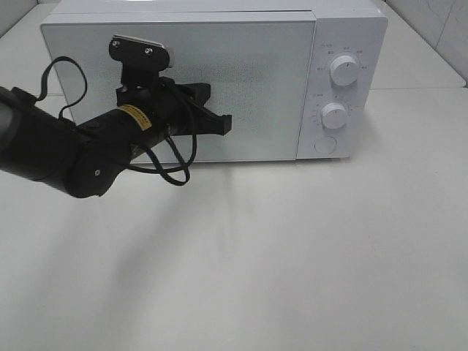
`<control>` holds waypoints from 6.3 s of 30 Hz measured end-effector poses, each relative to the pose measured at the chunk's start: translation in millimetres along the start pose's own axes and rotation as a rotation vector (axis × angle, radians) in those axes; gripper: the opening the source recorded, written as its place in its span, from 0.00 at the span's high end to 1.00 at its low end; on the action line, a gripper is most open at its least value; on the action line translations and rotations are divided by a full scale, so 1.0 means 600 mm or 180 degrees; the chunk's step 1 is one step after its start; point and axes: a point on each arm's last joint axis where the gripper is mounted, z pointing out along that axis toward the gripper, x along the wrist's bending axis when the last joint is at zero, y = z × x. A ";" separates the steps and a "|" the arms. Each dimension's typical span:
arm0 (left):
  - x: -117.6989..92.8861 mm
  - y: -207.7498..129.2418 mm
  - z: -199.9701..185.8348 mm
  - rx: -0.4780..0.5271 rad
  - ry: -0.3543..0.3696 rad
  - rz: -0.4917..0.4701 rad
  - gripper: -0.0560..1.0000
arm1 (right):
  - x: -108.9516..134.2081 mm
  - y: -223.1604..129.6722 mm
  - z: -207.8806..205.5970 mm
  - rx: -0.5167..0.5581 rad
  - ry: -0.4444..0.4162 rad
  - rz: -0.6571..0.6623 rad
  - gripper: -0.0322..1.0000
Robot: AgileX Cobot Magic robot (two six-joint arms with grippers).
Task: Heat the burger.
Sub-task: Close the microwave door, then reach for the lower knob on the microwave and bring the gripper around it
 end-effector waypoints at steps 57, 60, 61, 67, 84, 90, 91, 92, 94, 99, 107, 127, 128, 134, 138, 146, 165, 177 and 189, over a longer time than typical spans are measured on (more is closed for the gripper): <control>-0.070 0.199 -0.218 0.2504 -0.0479 0.0088 0.01 | 0.000 0.000 0.000 0.0000 0.0000 0.0000 0.04; -0.069 0.205 -0.228 0.2529 -0.0483 0.0094 0.01 | 0.000 0.000 0.000 0.0000 0.0000 0.0000 0.04; -0.069 0.205 -0.228 0.2529 -0.0483 0.0094 0.01 | 0.000 0.000 0.000 0.0000 0.0000 0.0000 0.04; -0.036 0.203 -0.237 0.2769 -0.0300 0.0010 0.01 | 0.000 0.000 0.000 0.0000 0.0000 0.0000 0.04; 0.101 0.215 -0.309 0.3398 0.0527 -0.0568 0.01 | 0.000 0.000 0.000 0.0000 0.0000 0.0000 0.04; 0.168 0.229 -0.364 0.3476 0.1016 -0.0793 0.01 | 0.000 0.000 0.000 0.0000 0.0000 0.0000 0.04; 0.175 0.232 -0.372 0.3440 0.1074 -0.0821 0.01 | 0.000 0.000 0.000 0.0000 0.0000 0.0000 0.04; 0.175 0.232 -0.372 0.3440 0.1074 -0.0821 0.01 | 0.000 0.000 0.000 0.0000 0.0000 0.0000 0.04; 0.186 0.240 -0.387 0.3364 0.1179 -0.0877 0.01 | 0.000 0.000 0.000 0.0000 0.0000 0.0000 0.04; 0.187 0.245 -0.428 0.3242 0.1233 -0.0759 0.01 | 0.000 0.000 0.000 0.0000 0.0000 0.0000 0.04; 0.119 0.207 -0.518 0.2814 0.1080 -0.0837 0.01 | 0.000 0.000 0.000 0.0000 0.0000 0.0000 0.04; 0.024 0.136 -0.676 0.1439 0.1240 -0.0508 0.01 | 0.000 0.000 0.000 0.0000 0.0000 0.0000 0.04; 0.020 0.134 -0.687 0.1310 0.1289 -0.0483 0.01 | 0.000 0.000 0.000 0.0000 0.0000 0.0000 0.04; 0.013 0.130 -0.715 0.0954 0.1498 -0.0476 0.01 | 0.000 0.000 0.000 0.0000 0.0000 0.0000 0.04; 0.013 0.129 -0.716 0.0936 0.1532 -0.0488 0.01 | 0.000 0.000 0.000 0.0000 0.0000 0.0000 0.04; 0.014 0.129 -0.717 0.0937 0.1546 -0.0488 0.01 | 0.000 0.000 0.000 0.0000 0.0000 0.0000 0.04; 0.014 0.129 -0.717 0.0937 0.1546 -0.0488 0.01 | 0.000 0.000 0.000 0.0000 0.0000 0.0000 0.04; 0.014 0.129 -0.717 0.0937 0.1546 -0.0488 0.01 | 0.000 0.000 0.000 0.0000 0.0000 0.0000 0.04; 0.014 0.129 -0.717 0.0937 0.1546 -0.0488 0.01 | -0.004 0.037 0.006 -0.0224 -0.0032 0.0011 0.04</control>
